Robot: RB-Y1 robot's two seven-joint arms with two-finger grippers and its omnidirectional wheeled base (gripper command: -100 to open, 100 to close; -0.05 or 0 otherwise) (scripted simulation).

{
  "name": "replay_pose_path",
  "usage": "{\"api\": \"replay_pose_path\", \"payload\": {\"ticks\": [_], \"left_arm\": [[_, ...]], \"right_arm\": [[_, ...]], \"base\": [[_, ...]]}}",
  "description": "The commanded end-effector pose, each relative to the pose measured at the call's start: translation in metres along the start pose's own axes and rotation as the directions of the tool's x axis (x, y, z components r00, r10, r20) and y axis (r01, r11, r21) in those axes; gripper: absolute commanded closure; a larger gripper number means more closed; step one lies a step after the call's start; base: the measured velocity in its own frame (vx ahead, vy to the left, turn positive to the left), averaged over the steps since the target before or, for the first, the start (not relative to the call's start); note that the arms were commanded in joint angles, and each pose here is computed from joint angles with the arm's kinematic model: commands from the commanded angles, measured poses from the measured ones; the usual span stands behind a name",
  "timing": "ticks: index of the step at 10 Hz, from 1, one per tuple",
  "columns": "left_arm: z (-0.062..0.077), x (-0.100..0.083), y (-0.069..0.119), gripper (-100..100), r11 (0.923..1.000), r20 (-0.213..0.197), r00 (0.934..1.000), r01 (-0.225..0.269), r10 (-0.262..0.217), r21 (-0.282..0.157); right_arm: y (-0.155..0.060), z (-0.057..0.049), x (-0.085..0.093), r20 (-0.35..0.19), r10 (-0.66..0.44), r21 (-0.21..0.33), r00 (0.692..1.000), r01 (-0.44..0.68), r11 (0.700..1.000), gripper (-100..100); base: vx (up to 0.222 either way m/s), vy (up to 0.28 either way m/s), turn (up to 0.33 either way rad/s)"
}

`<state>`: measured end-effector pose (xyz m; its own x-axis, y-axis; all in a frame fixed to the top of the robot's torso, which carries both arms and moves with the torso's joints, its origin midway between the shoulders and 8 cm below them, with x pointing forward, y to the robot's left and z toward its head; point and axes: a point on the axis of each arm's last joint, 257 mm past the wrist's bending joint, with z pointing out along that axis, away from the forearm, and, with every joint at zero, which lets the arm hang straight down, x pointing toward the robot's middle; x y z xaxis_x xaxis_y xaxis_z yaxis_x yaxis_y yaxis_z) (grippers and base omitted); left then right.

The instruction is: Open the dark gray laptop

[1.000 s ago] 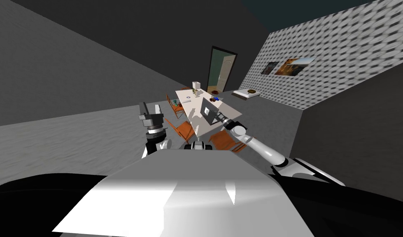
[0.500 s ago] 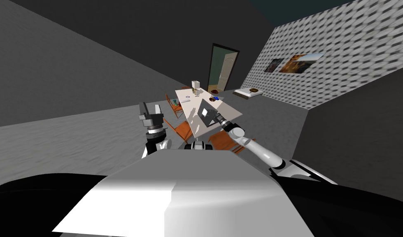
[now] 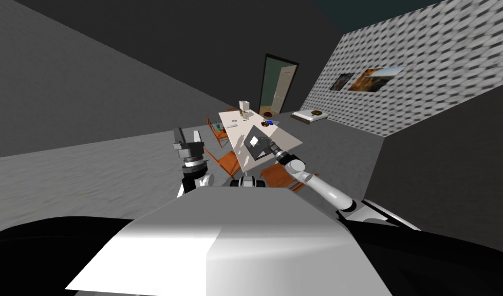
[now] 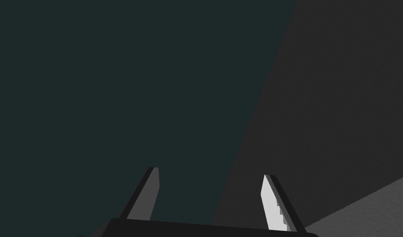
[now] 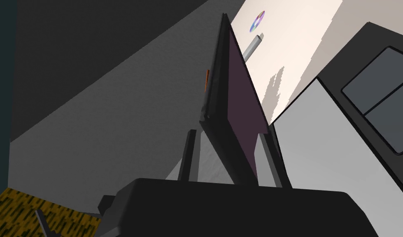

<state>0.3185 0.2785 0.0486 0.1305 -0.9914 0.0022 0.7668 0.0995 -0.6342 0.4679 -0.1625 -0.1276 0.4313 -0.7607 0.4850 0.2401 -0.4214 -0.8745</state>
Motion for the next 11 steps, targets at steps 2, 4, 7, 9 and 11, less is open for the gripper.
{"api": "replay_pose_path", "payload": {"ticks": [2, 4, 7, 9, 11], "left_arm": [[0.000, 0.000, 0.000, 0, 1.0000, 0.000, 1.0000, 0.000, 0.000, 0.000], [0.000, 0.000, 0.000, 0, 1.0000, 0.000, 1.0000, 0.000, 0.000, 0.000], [0.000, 0.000, 0.000, 0, 1.0000, 0.000, 1.0000, 0.000, 0.000, 0.000], [0.000, 0.000, 0.000, 0, 1.0000, 0.000, 1.0000, 0.000, 0.000, 0.000], [0.000, 0.000, 0.000, 0, 1.0000, 0.000, 1.0000, 0.000, 0.000, 0.000]], "right_arm": [[-0.002, 0.000, 0.001, -0.002, 0.000, 0.004, 1.000, 0.000, 1.000, 100], [-0.016, 0.018, 0.024, -0.043, -0.056, 0.047, 0.997, 0.058, 0.997, 100], [-0.018, 0.027, 0.056, -0.123, -0.106, 0.053, 0.987, 0.113, 0.992, 100], [-0.023, 0.026, 0.071, -0.151, -0.115, 0.059, 0.982, 0.126, 0.990, 100], [-0.033, 0.020, 0.077, -0.133, -0.108, 0.066, 0.985, 0.117, 0.991, -100]], "base": [[0.001, -0.014, 0.027], [-0.046, -0.044, 0.121], [-0.067, -0.117, 0.170], [0.001, 0.006, -0.024], [0.020, 0.037, -0.091]]}}
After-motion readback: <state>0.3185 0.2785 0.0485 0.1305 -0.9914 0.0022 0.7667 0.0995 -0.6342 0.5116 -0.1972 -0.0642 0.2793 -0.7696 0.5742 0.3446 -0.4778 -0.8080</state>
